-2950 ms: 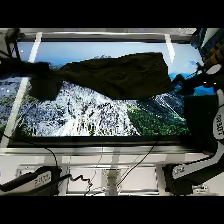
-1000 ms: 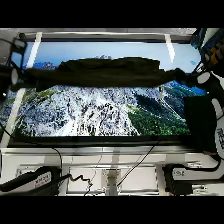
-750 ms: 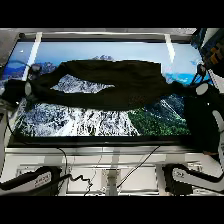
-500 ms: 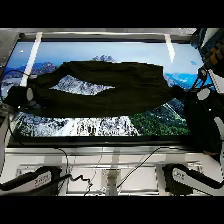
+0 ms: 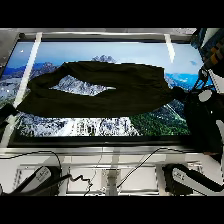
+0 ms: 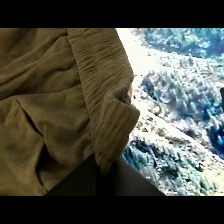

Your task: Fold the clothes and pants, and hang the long-sleeved shirts on hangers.

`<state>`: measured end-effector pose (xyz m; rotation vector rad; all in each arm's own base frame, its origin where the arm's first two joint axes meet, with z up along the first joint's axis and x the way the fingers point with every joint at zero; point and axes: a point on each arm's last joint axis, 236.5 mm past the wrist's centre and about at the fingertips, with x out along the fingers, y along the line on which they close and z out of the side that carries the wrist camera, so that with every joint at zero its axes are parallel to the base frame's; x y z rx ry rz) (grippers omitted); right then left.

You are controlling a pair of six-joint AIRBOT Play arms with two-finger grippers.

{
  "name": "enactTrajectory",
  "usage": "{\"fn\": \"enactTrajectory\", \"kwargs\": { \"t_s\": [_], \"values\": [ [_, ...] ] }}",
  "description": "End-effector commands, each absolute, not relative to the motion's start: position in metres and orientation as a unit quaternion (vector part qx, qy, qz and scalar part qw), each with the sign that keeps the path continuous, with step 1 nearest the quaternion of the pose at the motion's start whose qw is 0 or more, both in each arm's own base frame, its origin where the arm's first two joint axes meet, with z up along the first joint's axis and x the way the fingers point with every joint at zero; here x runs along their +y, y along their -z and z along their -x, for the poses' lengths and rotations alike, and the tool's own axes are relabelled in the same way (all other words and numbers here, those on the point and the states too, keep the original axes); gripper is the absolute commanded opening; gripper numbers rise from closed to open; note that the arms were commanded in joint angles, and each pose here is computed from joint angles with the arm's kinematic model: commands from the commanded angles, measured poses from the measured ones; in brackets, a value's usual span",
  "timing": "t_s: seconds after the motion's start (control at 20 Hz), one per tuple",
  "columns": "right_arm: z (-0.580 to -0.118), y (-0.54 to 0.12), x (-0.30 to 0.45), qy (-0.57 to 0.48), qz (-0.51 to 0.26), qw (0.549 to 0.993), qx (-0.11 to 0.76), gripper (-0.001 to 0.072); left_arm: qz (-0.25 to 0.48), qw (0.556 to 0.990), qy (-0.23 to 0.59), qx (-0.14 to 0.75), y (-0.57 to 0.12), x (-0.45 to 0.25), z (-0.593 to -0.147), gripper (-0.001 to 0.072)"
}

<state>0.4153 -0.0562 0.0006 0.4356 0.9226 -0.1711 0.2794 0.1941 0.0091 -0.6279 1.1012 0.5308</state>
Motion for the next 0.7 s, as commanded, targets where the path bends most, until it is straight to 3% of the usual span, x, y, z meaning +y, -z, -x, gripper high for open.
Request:
{"fn": "enactTrajectory", "kwargs": {
  "t_s": [0.0,0.05,0.1,0.35,0.45,0.65],
  "values": [
    [-0.414,0.000,-0.055,0.081,-0.210,0.868,0.442,0.0028,0.415,0.785,-0.208,0.411,-0.012,0.219,-0.279,0.0633],
    [-0.414,0.000,-0.055,0.081,-0.210,0.868,0.442,0.0029,0.422,0.787,-0.213,0.397,-0.004,0.230,-0.278,0.0623],
    [-0.415,-0.001,-0.055,0.081,-0.211,0.868,0.442,0.0028,0.427,0.783,-0.218,0.396,0.007,0.237,-0.279,0.0563],
    [-0.417,-0.002,-0.055,0.081,-0.215,0.869,0.437,0.0029,0.437,0.769,-0.229,0.407,0.071,0.252,-0.304,0.0544],
    [-0.418,-0.003,-0.055,0.081,-0.216,0.870,0.435,0.0029,0.434,0.777,-0.218,0.400,0.087,0.251,-0.322,0.0385],
    [-0.419,-0.004,-0.053,0.080,-0.223,0.870,0.431,0.0029,0.409,0.813,-0.188,0.369,0.095,0.240,-0.367,0.0383]
  ]
}}
